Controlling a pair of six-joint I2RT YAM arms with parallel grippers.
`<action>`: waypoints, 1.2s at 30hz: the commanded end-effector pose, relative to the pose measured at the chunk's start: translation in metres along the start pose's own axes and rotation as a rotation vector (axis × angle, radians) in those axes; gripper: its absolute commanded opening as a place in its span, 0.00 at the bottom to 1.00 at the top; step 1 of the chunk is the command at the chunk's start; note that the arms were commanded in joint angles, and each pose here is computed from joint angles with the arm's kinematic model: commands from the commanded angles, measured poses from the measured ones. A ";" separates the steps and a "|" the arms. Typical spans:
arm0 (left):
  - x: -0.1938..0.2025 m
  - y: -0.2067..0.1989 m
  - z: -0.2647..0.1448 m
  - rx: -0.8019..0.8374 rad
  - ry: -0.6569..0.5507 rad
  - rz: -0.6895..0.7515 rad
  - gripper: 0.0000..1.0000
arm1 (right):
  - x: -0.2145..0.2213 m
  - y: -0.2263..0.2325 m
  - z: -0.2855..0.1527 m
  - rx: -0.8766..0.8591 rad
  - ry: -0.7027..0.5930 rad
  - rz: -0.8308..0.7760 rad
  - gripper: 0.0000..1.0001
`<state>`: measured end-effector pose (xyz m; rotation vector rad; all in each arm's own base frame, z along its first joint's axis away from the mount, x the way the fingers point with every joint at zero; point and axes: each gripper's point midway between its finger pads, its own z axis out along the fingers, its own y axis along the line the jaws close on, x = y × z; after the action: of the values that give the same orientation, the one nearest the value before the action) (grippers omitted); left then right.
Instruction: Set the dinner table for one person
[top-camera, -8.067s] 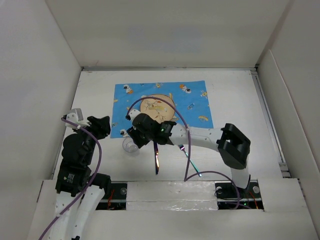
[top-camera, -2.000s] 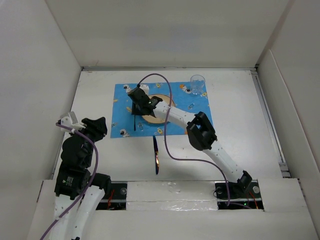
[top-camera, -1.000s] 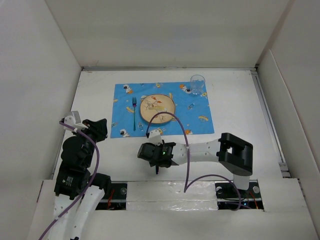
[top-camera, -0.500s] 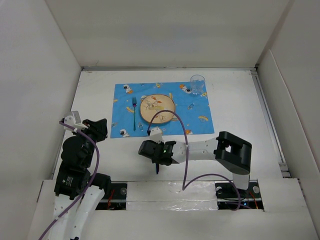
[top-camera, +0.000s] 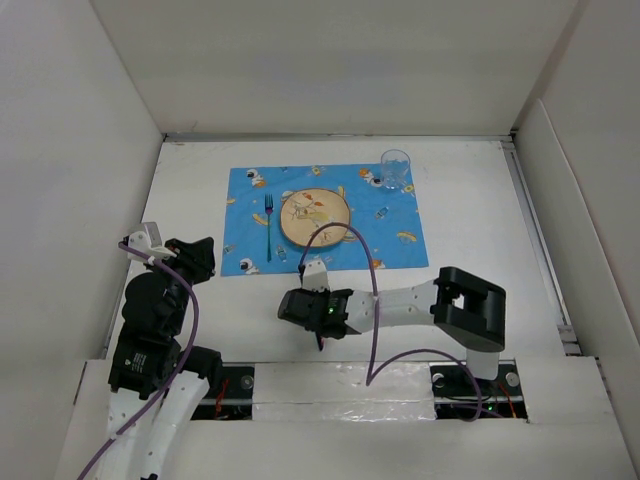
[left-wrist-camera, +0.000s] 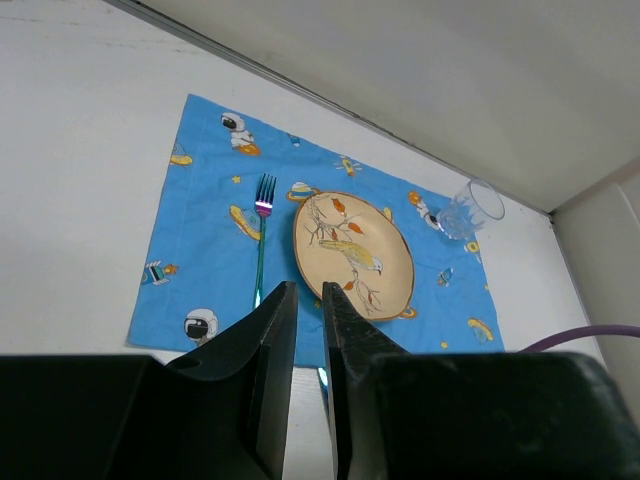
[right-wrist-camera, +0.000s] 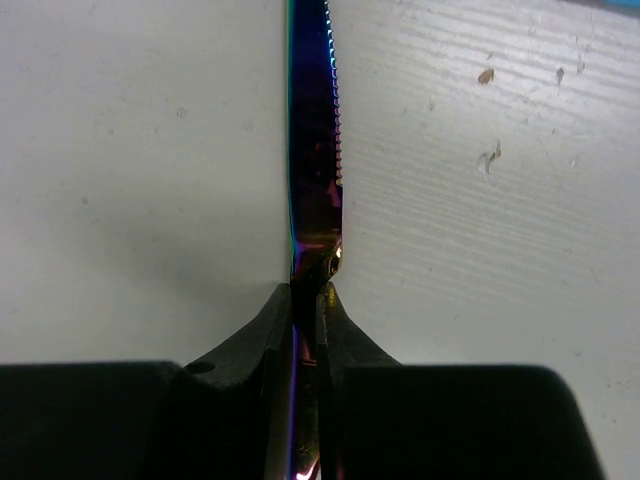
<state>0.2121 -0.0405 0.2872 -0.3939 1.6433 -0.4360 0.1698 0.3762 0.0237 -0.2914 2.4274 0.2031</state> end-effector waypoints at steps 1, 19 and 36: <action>-0.009 -0.005 -0.001 0.019 -0.037 0.003 0.15 | 0.030 -0.032 -0.010 0.113 0.061 -0.074 0.01; -0.007 -0.005 0.002 0.020 -0.024 0.007 0.15 | -0.120 -0.062 -0.065 0.025 -0.177 0.071 0.00; -0.002 -0.001 0.006 -0.002 -0.006 0.012 0.15 | -0.236 -0.191 0.049 0.146 -0.184 0.129 0.00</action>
<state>0.2150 -0.0411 0.2838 -0.3960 1.6599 -0.4297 0.3994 0.2261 0.1087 0.0042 2.3265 0.0209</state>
